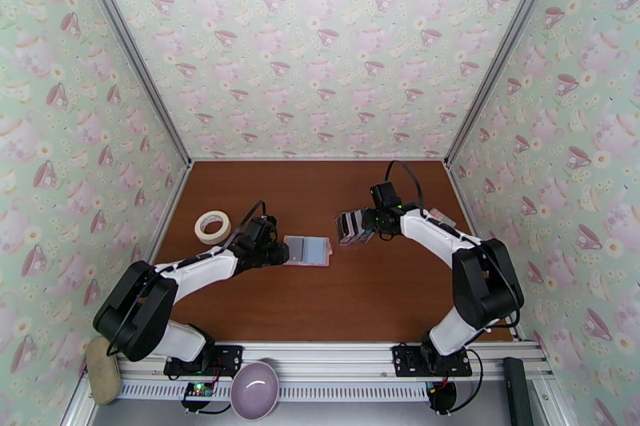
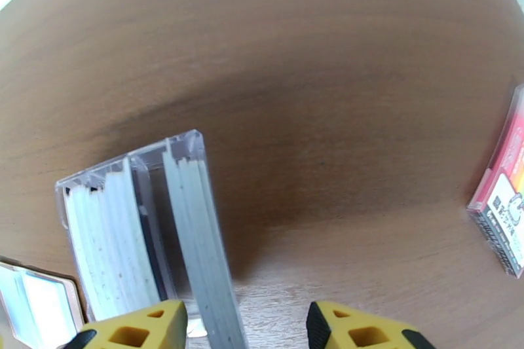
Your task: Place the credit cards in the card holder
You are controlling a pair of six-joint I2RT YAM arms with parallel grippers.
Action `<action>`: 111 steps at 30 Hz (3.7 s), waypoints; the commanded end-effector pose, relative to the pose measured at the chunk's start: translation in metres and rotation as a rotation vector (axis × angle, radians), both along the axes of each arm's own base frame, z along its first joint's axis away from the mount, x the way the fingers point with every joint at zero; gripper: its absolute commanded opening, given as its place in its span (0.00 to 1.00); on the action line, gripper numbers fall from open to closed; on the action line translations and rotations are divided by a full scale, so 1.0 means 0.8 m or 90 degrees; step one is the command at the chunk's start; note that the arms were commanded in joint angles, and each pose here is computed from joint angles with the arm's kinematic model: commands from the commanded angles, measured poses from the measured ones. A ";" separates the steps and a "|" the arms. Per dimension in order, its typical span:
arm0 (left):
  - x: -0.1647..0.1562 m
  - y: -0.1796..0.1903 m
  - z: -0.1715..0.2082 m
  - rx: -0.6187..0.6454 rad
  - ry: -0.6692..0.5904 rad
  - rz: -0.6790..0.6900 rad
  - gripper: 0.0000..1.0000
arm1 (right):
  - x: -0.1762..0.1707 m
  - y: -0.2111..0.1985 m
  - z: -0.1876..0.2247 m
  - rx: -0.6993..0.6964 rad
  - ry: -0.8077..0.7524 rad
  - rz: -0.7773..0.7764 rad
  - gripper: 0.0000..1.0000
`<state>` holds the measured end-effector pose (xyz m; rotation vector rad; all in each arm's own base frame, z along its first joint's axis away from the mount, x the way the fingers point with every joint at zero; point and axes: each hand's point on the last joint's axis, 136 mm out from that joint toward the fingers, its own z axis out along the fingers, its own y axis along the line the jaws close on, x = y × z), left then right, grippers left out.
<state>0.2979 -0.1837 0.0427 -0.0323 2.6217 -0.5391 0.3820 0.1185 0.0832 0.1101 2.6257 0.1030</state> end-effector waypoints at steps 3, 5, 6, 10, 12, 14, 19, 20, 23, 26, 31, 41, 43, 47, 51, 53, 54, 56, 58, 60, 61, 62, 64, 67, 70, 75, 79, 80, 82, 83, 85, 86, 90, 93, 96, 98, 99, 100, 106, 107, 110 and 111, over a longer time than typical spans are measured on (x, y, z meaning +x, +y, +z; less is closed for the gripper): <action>-0.002 -0.004 -0.011 -0.009 0.012 -0.014 0.44 | -0.002 0.002 -0.017 0.004 0.017 0.016 0.54; -0.002 -0.005 -0.011 -0.012 0.014 -0.015 0.44 | -0.002 0.003 -0.020 0.003 0.021 0.018 0.54; -0.002 -0.006 -0.012 -0.013 0.014 -0.016 0.44 | -0.002 0.002 -0.022 0.000 0.023 0.017 0.54; -0.002 -0.007 -0.014 -0.017 0.017 -0.015 0.44 | -0.001 -0.002 -0.018 -0.011 0.016 0.012 0.53; -0.002 -0.007 -0.015 -0.016 0.018 -0.015 0.44 | 0.000 -0.006 -0.013 -0.019 0.009 0.008 0.52; -0.002 -0.007 -0.014 -0.017 0.018 -0.014 0.44 | 0.001 -0.009 -0.008 -0.028 0.003 0.004 0.51; -0.001 -0.009 -0.014 -0.020 0.018 -0.014 0.44 | 0.003 -0.013 0.007 -0.036 -0.013 0.000 0.48; -0.001 -0.009 -0.014 -0.021 0.018 -0.014 0.44 | 0.003 -0.014 0.010 -0.038 -0.016 -0.001 0.48; 0.000 -0.010 -0.014 -0.023 0.019 -0.014 0.44 | 0.003 -0.017 0.018 -0.043 -0.024 -0.001 0.46; 0.000 -0.010 -0.015 -0.024 0.020 -0.013 0.44 | 0.003 -0.018 0.024 -0.047 -0.029 -0.001 0.45; 0.000 -0.010 -0.015 -0.025 0.021 -0.012 0.44 | 0.006 -0.017 0.030 -0.047 -0.032 0.002 0.42; -0.002 -0.011 -0.017 -0.026 0.025 -0.014 0.45 | 0.007 -0.010 0.044 -0.039 -0.041 0.012 0.32; -0.002 -0.012 -0.018 -0.028 0.025 -0.015 0.45 | 0.007 -0.008 0.046 -0.039 -0.044 0.016 0.28; -0.002 -0.014 -0.018 -0.029 0.027 -0.017 0.45 | 0.008 -0.005 0.047 -0.039 -0.043 0.020 0.19; -0.002 -0.015 -0.017 -0.028 0.026 -0.018 0.45 | 0.008 -0.003 0.048 -0.039 -0.043 0.024 0.12; -0.001 -0.014 -0.017 -0.028 0.026 -0.018 0.45 | 0.007 -0.001 0.050 -0.037 -0.043 0.026 0.09; -0.002 -0.014 -0.018 -0.027 0.028 -0.018 0.45 | 0.007 0.000 0.051 -0.035 -0.045 0.028 0.09; -0.001 -0.016 -0.018 -0.028 0.028 -0.020 0.45 | 0.006 0.004 0.055 -0.024 -0.047 0.033 0.08; -0.001 -0.017 -0.019 -0.030 0.030 -0.020 0.45 | 0.004 0.011 0.060 -0.003 -0.049 0.041 0.08; -0.001 -0.017 -0.020 -0.030 0.032 -0.020 0.45 | 0.002 0.020 0.067 0.027 -0.053 0.049 0.07; -0.001 -0.017 -0.020 -0.030 0.032 -0.020 0.45 | 0.000 0.025 0.072 0.041 -0.056 0.053 0.07; 0.000 -0.017 -0.021 -0.030 0.032 -0.020 0.45 | -0.002 0.029 0.077 0.054 -0.060 0.058 0.07; 0.000 -0.016 -0.018 -0.029 0.030 -0.019 0.45 | -0.004 0.035 0.088 0.070 -0.070 0.062 0.07; 0.002 -0.014 -0.014 -0.027 0.024 -0.015 0.45 | -0.010 0.041 0.105 0.076 -0.084 0.068 0.07; 0.004 -0.011 -0.010 -0.026 0.018 -0.010 0.45 | -0.018 0.054 0.120 0.094 -0.097 0.079 0.07; 0.010 -0.007 -0.005 -0.035 0.015 -0.003 0.45 | -0.037 0.092 0.132 0.158 -0.108 0.103 0.08; 0.015 -0.006 -0.001 -0.040 0.011 -0.004 0.45 | -0.058 0.134 0.133 0.213 -0.110 0.127 0.08; 0.016 -0.006 0.000 -0.041 0.010 -0.005 0.45 | -0.065 0.147 0.133 0.229 -0.109 0.135 0.08; 0.018 -0.006 0.003 -0.043 0.006 -0.008 0.44 | -0.074 0.169 0.133 0.252 -0.109 0.151 0.08; 0.019 -0.005 0.004 -0.044 0.005 -0.006 0.44 | -0.079 0.179 0.131 0.264 -0.107 0.155 0.08; 0.020 -0.005 0.006 -0.046 0.003 -0.007 0.41 | -0.087 0.199 0.128 0.284 -0.105 0.167 0.08; 0.020 -0.005 0.006 -0.046 0.003 -0.007 0.39 | -0.090 0.207 0.127 0.294 -0.107 0.168 0.08; 0.022 -0.006 0.004 -0.046 0.005 -0.009 0.36 | -0.098 0.230 0.113 0.336 -0.103 0.159 0.08; 0.023 -0.005 0.002 -0.043 0.007 -0.010 0.35 | -0.105 0.246 0.101 0.367 -0.099 0.158 0.08; 0.027 -0.006 0.002 -0.044 0.005 -0.010 0.32 | -0.113 0.261 0.088 0.397 -0.091 0.152 0.07; 0.027 -0.007 0.000 -0.044 0.006 -0.011 0.30 | -0.116 0.268 0.079 0.419 -0.089 0.145 0.07; 0.029 -0.008 0.000 -0.045 0.006 -0.012 0.30 | -0.117 0.270 0.075 0.428 -0.087 0.139 0.07; 0.029 -0.008 -0.001 -0.045 0.007 -0.013 0.30 | -0.119 0.272 0.071 0.439 -0.087 0.135 0.07; 0.030 -0.010 -0.004 -0.043 0.010 -0.015 0.30 | -0.119 0.267 0.048 0.471 -0.096 0.086 0.07; 0.031 -0.009 -0.005 -0.042 0.012 -0.013 0.29 | -0.119 0.265 0.044 0.475 -0.098 0.078 0.07; 0.031 -0.009 -0.007 -0.038 0.014 -0.014 0.29 | -0.118 0.263 0.033 0.476 -0.096 0.069 0.07; 0.031 -0.008 -0.008 -0.037 0.016 -0.015 0.29 | -0.119 0.264 0.029 0.477 -0.094 0.067 0.07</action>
